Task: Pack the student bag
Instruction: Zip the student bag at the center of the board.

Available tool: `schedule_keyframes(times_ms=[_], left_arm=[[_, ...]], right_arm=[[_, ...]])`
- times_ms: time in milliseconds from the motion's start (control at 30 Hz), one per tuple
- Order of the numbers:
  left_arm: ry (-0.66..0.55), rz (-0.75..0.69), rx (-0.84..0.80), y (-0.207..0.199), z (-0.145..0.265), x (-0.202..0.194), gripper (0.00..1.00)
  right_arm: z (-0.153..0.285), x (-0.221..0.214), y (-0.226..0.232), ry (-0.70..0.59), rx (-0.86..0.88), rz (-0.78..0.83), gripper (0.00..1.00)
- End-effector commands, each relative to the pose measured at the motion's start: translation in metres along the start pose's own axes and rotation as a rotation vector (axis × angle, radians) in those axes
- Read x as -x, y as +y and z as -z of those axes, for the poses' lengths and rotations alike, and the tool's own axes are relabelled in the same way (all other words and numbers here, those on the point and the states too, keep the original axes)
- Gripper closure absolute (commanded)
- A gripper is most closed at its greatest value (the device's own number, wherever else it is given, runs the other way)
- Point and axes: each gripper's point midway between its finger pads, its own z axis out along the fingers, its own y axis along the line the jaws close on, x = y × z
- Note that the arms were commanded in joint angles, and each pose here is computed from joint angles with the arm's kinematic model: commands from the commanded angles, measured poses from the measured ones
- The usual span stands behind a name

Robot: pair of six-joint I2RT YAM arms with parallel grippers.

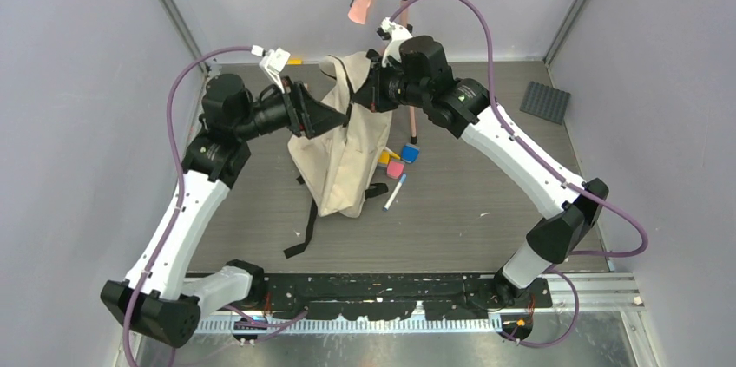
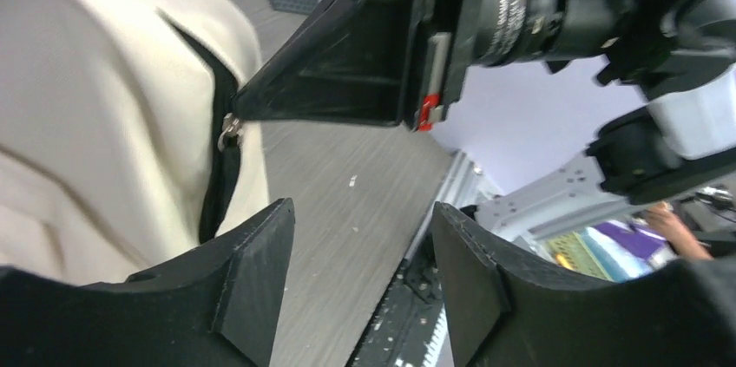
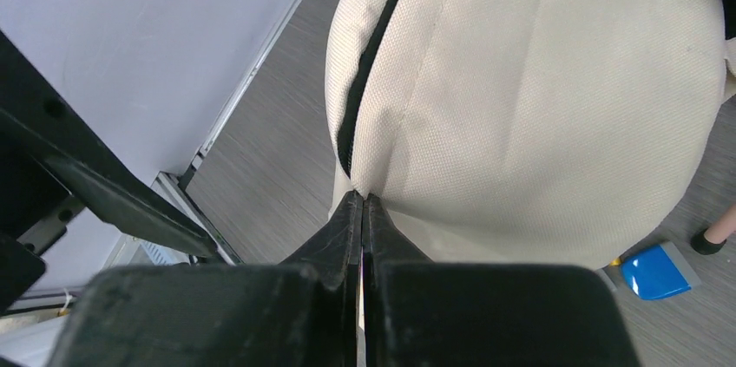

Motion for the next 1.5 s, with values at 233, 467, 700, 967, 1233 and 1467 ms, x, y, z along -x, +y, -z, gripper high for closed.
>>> schedule_keyframes(times_ms=[233,467,700,967,1233,1467], left_arm=[[-0.036,-0.01,0.168,0.032,-0.001,-0.023,0.58],[-0.036,-0.004,0.149,0.04,-0.017,-0.019,0.64],[-0.01,0.02,0.127,0.046,-0.029,-0.024,0.68],[0.005,0.015,0.156,0.059,-0.035,-0.03,0.65],[0.027,0.02,0.174,0.069,-0.041,-0.037,0.7],[0.017,0.023,0.21,0.075,-0.038,-0.04,0.69]], right_arm=[[0.038,0.059,0.036,-0.221,0.098,-0.014,0.99],[0.04,0.06,0.038,-0.224,0.107,-0.015,0.99],[0.041,0.059,0.038,-0.219,0.107,-0.015,0.99],[0.04,0.06,0.04,-0.223,0.121,-0.016,0.99],[0.04,0.06,0.041,-0.222,0.124,-0.017,0.99],[0.04,0.06,0.041,-0.222,0.123,-0.017,0.99]])
